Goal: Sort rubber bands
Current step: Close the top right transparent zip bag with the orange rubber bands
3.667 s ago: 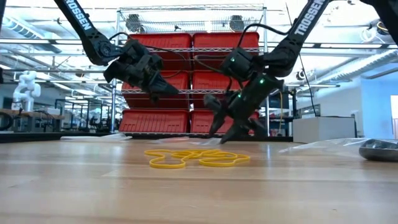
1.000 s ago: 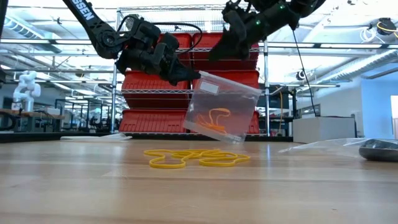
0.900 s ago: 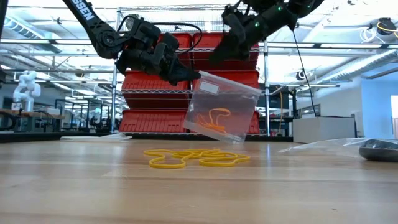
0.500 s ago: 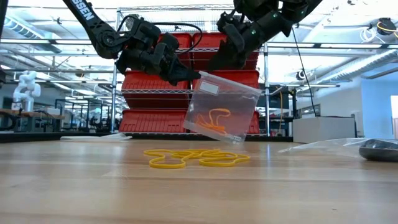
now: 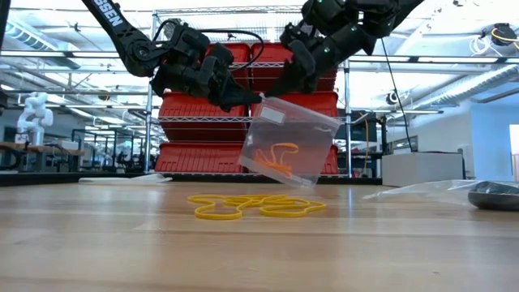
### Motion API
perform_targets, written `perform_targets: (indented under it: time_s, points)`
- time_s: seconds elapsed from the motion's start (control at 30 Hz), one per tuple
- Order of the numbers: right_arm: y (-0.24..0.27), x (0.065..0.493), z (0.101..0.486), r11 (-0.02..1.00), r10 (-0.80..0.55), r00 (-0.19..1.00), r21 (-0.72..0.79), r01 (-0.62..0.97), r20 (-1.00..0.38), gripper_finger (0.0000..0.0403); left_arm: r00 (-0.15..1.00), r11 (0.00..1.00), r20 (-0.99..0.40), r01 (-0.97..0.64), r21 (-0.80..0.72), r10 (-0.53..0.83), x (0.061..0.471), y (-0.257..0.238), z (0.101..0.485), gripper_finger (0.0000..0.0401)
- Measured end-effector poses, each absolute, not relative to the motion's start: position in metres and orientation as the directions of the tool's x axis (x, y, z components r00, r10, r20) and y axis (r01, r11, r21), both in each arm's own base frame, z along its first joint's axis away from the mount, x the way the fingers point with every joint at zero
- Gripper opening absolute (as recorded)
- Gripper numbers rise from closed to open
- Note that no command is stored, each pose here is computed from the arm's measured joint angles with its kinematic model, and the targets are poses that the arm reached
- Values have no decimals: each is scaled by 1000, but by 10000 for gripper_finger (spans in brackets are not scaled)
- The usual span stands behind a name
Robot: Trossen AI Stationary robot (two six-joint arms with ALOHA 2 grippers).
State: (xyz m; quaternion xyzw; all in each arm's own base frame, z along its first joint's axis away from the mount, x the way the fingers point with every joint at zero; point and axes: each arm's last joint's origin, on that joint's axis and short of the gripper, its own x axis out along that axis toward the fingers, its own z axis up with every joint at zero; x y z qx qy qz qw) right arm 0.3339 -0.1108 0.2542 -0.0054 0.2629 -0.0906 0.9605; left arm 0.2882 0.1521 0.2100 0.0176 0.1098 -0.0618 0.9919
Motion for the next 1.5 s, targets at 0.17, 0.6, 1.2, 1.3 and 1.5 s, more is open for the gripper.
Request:
perform_targets:
  time_s: [0.17, 0.6, 1.2, 1.3, 1.5]
  points:
    - [-110, 334, 254, 988, -156, 851, -71, 139, -501, 58, 968, 992, -220, 126, 21, -119, 288, 152, 210, 0]
    - [-110, 330, 246, 985, -171, 795, -75, 157, -582, 7, 973, 997, -222, 77, 27, -69, 285, 160, 210, 0]
    - [-104, 329, 273, 984, -177, 807, -107, 141, -563, 5, 969, 993, -220, 111, -39, -117, 295, 140, 211, 101]
    - [-101, 330, 275, 985, -171, 806, -109, 132, -567, 4, 972, 998, -229, 40, -50, -51, 296, 141, 210, 131]
    - [-98, 331, 275, 987, -161, 808, -110, 119, -567, 4, 974, 998, -225, 14, -68, -29, 296, 142, 211, 152]
